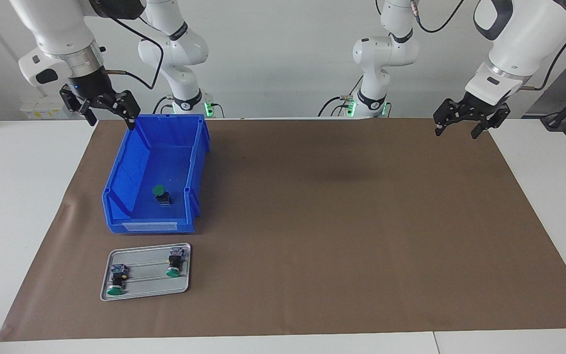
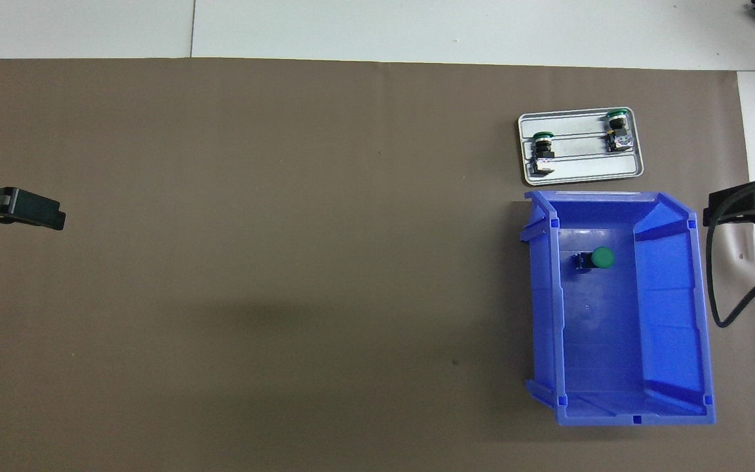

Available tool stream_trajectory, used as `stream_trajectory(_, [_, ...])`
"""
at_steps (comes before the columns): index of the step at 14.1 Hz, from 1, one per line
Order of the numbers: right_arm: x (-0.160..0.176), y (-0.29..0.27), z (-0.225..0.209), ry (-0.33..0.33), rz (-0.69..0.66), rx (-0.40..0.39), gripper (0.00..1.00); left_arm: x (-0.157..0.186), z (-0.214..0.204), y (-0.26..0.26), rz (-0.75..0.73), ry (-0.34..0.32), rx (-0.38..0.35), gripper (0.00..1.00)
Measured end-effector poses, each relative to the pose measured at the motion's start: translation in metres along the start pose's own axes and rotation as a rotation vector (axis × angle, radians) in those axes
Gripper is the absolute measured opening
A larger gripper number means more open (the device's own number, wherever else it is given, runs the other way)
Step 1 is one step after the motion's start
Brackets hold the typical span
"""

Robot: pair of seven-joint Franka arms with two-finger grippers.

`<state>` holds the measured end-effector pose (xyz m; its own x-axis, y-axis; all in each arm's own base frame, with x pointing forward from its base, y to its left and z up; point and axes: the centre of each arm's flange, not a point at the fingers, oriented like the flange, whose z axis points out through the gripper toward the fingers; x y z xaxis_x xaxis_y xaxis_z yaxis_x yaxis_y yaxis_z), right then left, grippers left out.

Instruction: Place and press button with both arms

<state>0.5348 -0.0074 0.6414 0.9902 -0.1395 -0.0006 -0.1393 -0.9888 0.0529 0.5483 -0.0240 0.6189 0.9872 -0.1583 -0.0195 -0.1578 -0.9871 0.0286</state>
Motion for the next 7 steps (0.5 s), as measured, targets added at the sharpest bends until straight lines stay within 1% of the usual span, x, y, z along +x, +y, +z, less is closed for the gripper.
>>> stream_trajectory(7, [-0.0027, -0.0026, -0.0007, -0.004, -0.006, -0.001, 1.00, 0.0000, 0.0000, 0.0000, 0.000, 0.000, 0.000, 1.00])
